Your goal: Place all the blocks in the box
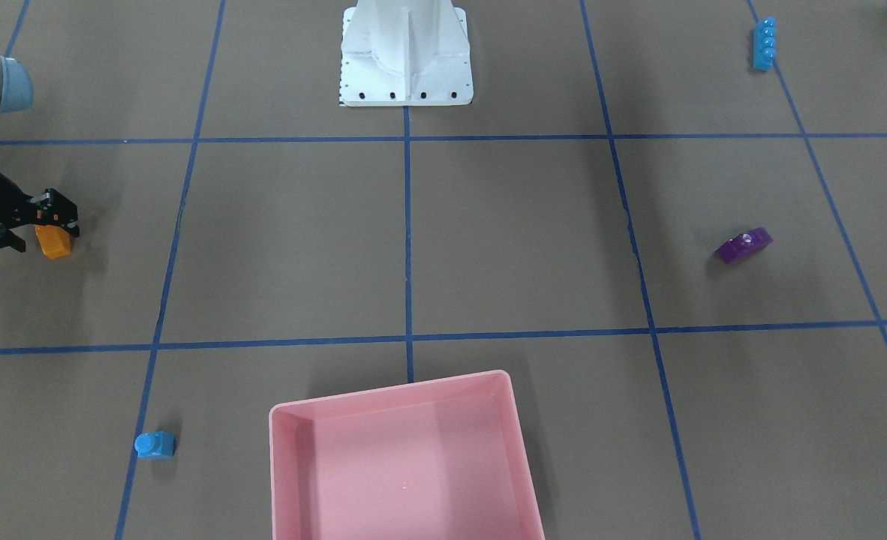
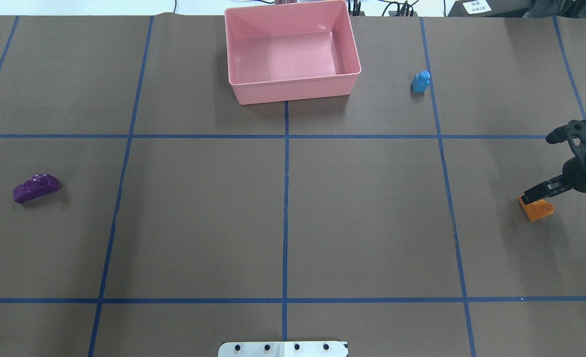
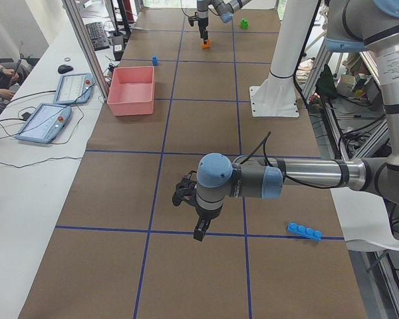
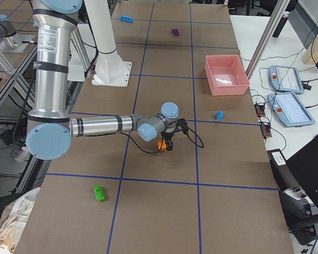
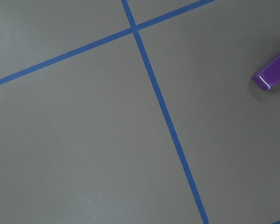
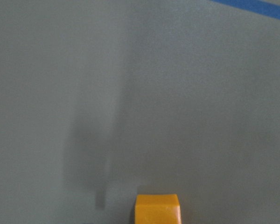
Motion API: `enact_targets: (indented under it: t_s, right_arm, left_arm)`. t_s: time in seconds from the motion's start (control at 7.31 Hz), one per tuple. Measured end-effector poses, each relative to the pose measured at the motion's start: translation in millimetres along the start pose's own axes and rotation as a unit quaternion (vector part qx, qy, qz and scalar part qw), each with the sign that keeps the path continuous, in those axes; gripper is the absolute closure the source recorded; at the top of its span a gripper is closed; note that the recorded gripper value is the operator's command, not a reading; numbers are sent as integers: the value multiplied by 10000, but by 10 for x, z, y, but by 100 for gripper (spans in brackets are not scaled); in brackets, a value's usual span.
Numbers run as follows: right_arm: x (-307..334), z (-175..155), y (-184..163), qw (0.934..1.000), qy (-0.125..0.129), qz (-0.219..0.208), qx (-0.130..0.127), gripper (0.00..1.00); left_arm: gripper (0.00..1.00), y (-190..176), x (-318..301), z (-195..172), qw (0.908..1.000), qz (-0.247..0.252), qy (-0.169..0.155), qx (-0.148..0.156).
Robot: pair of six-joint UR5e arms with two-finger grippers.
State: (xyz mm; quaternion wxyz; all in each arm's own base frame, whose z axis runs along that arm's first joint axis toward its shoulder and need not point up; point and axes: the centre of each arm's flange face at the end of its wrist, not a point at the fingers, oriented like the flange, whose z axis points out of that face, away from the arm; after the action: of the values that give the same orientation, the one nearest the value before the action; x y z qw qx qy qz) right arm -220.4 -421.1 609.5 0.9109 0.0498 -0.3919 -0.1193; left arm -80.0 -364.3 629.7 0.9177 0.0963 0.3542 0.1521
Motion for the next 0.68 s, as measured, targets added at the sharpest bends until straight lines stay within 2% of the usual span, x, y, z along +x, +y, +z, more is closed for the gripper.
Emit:
enact_targets:
  t_s: [0.27, 0.41, 0.55, 0.68]
  right_arm:
    - [21, -12, 170, 10000, 21, 1, -42, 45]
    - [24, -22, 263, 10000, 56, -17, -68, 55]
    - [25, -10, 325, 9999, 129, -42, -75, 84]
    - [19, 5, 352, 9998, 187, -68, -72, 100]
  left_arm:
    - [0, -4, 3, -6, 10000, 5, -3, 7]
    - [0, -4, 3, -5, 10000, 5, -3, 7]
    - [0, -1, 1, -3, 10000, 2, -2, 4]
    - [0, 2, -1, 0, 10000, -1, -1, 2]
